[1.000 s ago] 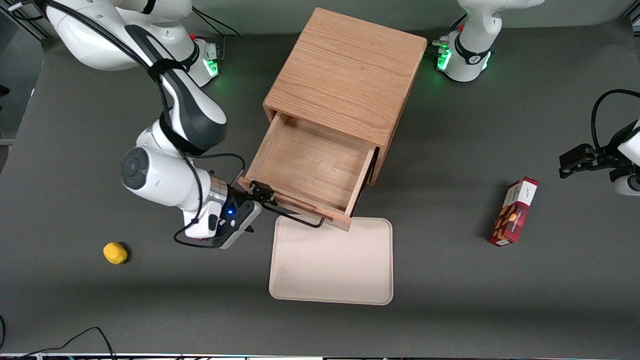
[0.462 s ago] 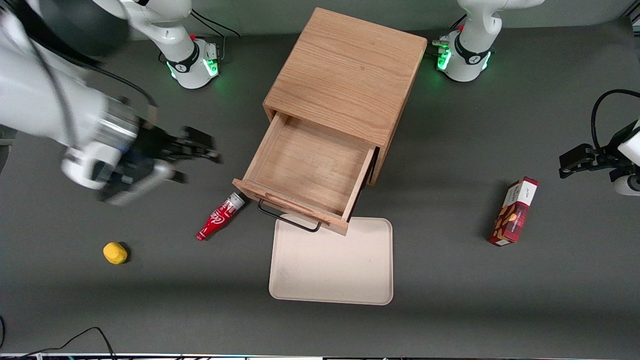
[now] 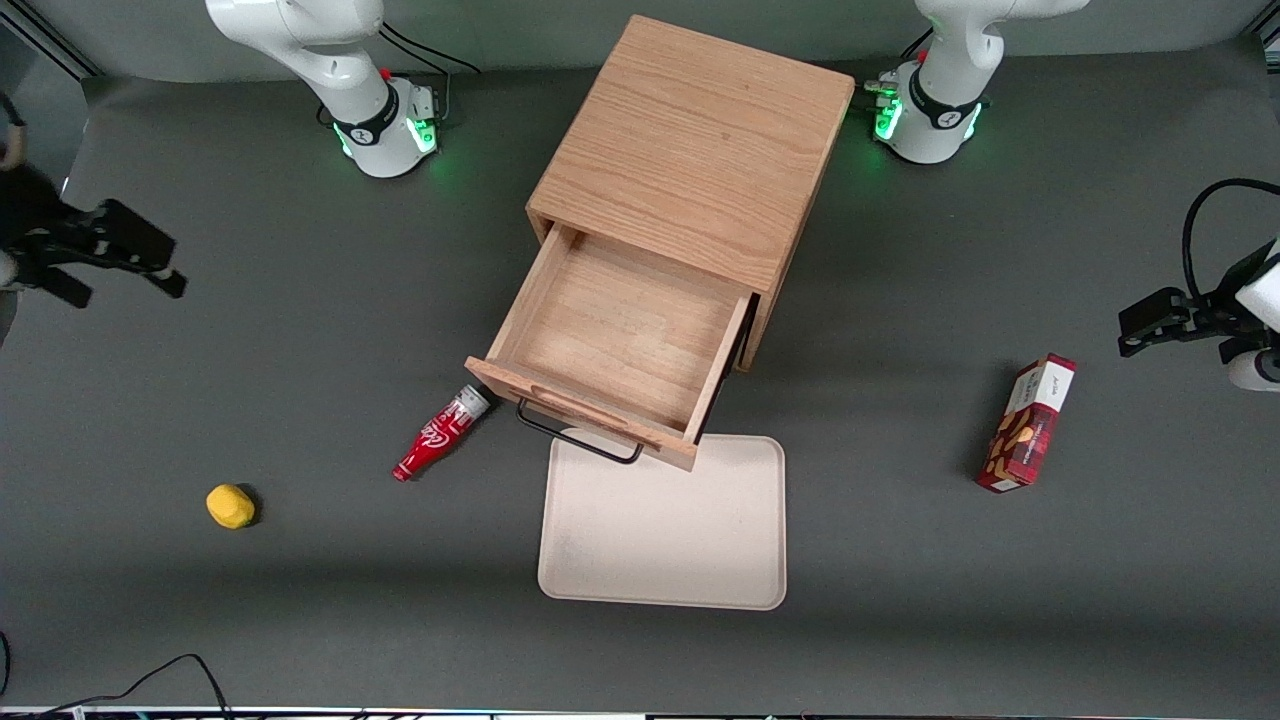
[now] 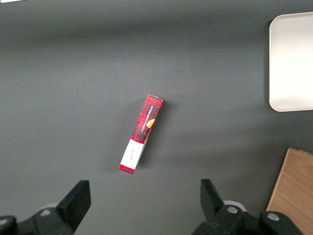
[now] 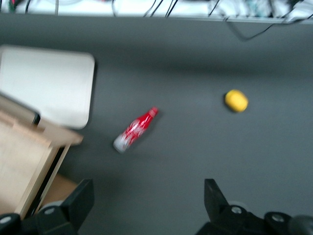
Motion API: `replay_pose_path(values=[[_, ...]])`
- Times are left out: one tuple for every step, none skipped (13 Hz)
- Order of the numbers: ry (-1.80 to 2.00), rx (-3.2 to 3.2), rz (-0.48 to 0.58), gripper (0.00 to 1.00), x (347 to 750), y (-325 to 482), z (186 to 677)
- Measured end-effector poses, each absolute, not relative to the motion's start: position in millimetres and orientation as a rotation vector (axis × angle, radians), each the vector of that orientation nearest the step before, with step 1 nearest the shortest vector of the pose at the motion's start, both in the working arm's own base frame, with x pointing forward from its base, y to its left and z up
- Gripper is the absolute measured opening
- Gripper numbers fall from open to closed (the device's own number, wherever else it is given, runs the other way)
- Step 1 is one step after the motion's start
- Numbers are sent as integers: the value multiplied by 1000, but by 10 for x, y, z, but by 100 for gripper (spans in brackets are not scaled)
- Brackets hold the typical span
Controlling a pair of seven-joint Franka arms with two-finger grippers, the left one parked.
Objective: Open upper drawer
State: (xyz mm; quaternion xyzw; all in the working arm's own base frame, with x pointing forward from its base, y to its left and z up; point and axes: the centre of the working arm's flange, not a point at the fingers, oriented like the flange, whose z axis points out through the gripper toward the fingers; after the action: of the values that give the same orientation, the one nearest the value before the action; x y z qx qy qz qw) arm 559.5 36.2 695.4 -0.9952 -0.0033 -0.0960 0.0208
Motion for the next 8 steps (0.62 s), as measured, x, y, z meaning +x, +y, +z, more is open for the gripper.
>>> replay_pose_path(values=[[38,-3083,-353,100,5541,198,6908],[76,-3083,-375,100,5467,57,6850],[103,-3082,-382,100,5406,-40,6830],[120,-3082,-381,100,5371,-104,6844],[133,-3081,-381,100,5362,-149,6857],[140,-3082,-373,100,5357,-177,6857],[142,-3083,-364,100,5351,-183,6852],[138,-3083,-362,100,5351,-170,6851]])
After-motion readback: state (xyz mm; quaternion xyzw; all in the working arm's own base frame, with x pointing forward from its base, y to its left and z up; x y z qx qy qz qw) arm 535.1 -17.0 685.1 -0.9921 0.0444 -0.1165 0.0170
